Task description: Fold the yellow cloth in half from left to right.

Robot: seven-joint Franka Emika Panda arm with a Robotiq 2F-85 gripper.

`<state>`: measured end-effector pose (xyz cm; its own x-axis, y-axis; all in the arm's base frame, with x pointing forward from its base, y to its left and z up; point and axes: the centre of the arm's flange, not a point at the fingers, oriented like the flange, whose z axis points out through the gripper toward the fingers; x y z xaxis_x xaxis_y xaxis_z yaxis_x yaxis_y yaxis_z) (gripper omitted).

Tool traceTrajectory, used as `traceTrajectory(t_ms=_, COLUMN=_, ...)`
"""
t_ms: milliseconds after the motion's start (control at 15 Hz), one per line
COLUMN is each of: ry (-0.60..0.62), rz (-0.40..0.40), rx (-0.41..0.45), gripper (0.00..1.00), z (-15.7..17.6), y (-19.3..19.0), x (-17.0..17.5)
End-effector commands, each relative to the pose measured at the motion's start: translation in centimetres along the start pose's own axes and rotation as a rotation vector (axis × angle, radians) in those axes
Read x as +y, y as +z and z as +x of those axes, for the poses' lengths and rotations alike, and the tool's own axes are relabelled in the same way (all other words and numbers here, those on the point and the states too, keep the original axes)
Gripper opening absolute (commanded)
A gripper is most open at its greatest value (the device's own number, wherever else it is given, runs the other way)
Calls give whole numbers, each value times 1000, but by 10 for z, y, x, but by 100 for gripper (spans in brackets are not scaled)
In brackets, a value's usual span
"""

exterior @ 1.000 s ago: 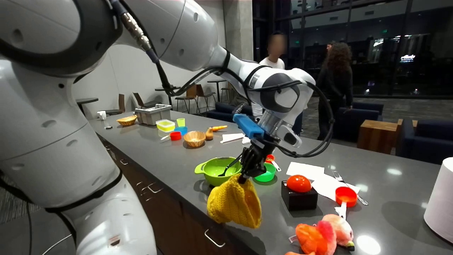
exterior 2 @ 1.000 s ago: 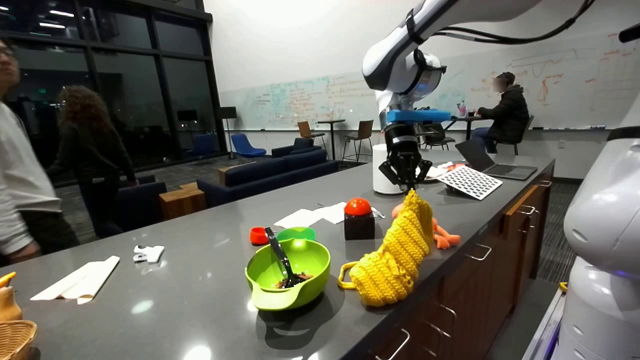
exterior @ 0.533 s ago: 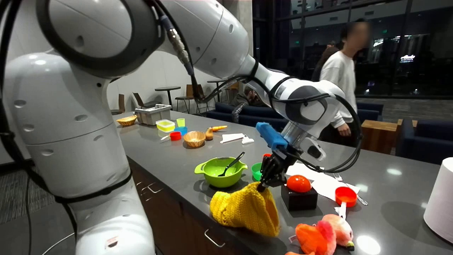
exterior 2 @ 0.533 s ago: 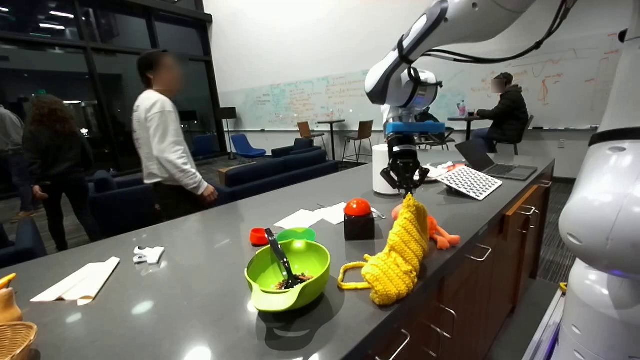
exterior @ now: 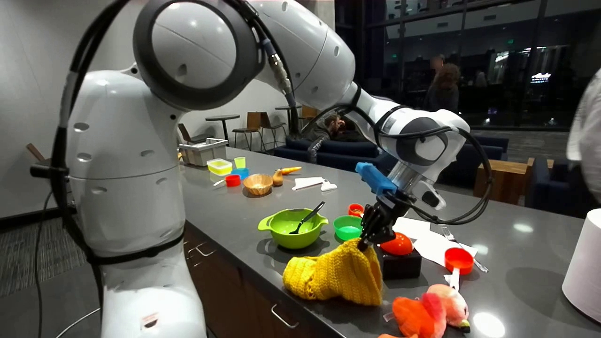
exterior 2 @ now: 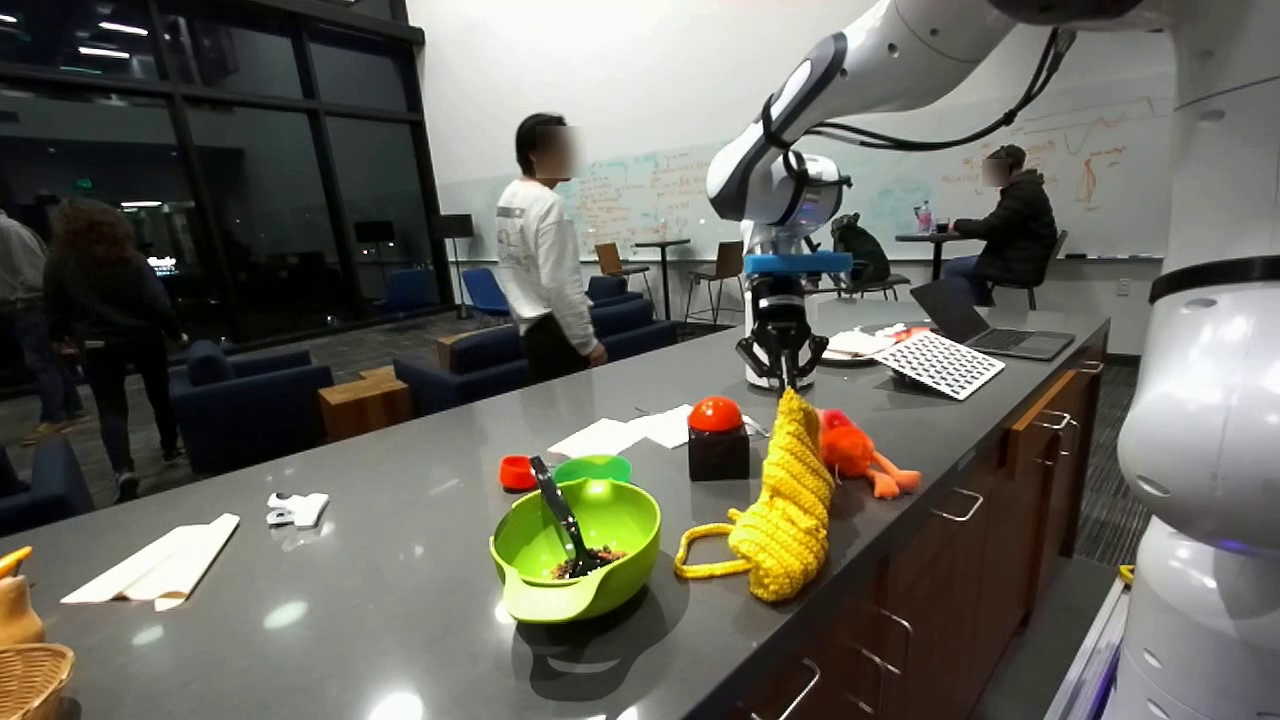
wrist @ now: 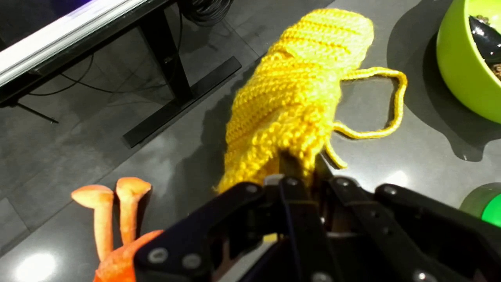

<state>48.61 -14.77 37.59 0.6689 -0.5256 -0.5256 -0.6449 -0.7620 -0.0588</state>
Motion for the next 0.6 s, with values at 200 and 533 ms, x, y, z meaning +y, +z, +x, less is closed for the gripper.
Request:
traceTrajectory(t_ms=200, ry=-16, rz=-1, rx=17, gripper=62, z=7, y=-19, x=-15)
traceTrajectory(t_ms=533, ry=-63, rz=4, rx=37, gripper=96, z=3, y=-18, x=-26)
